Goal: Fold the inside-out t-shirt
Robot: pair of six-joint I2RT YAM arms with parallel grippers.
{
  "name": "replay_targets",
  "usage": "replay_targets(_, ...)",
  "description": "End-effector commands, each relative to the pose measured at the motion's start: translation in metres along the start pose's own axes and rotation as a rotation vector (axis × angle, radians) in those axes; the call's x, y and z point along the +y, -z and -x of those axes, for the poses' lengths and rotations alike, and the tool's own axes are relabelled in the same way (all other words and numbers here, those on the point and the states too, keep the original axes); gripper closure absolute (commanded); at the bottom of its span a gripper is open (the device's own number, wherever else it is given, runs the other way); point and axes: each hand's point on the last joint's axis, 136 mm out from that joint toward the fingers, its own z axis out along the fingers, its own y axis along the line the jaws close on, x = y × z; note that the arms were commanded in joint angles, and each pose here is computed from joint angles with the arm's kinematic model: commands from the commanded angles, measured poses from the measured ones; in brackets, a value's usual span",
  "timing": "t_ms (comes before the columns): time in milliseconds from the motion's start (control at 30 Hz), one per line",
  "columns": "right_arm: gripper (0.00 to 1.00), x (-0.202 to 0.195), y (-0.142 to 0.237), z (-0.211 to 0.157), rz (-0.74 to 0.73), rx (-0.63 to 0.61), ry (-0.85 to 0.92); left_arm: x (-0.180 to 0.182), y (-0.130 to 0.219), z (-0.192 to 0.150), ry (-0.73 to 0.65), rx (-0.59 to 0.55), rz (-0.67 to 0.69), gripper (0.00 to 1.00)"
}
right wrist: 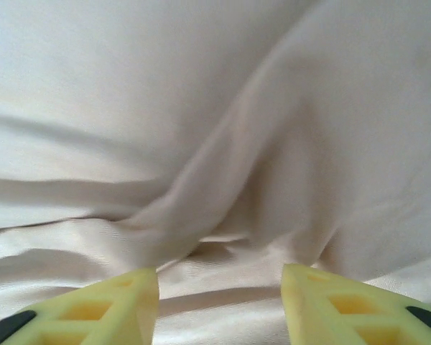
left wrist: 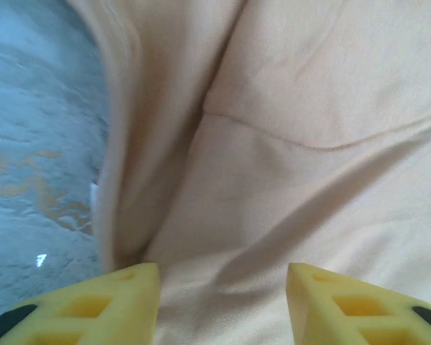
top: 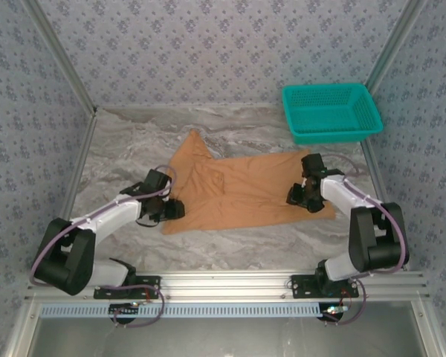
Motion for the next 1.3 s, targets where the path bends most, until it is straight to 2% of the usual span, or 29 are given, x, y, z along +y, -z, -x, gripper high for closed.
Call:
replay_targets(0,0.45,0.012,0.012,0.022,0.059,-0.086,0.016,-0.018,0.028,0.052,-0.049,-0.165,-0.004,0.45)
replay_targets(100,0.44,0.016,0.009,0.035,0.061,-0.093,0.032,-0.027,0.029,0.084,-0.050,-0.231,-0.027,0.44)
replay_targets(267,0.45,0.014,-0.009,0.042,0.042,-0.066,0.014,-0.025,0.008,0.120,-0.012,-0.222,-0.036,0.45)
replay_targets(633,0.46,-0.004,-0.026,0.035,0.013,-0.017,-0.037,0.013,-0.041,0.138,0.052,-0.137,0.062,0.46)
replay_targets(933,0.46,-0.019,-0.029,0.033,-0.018,-0.003,-0.063,0.041,-0.062,0.160,0.085,-0.088,0.118,0.45)
replay_targets(1067,0.46,-0.016,-0.026,0.041,0.006,-0.013,-0.060,0.033,-0.057,0.171,0.075,-0.097,0.089,0.45)
replay_targets(1267,0.44,-0.012,-0.004,0.049,0.030,-0.099,-0.036,0.015,-0.015,0.175,0.065,-0.194,0.036,0.44)
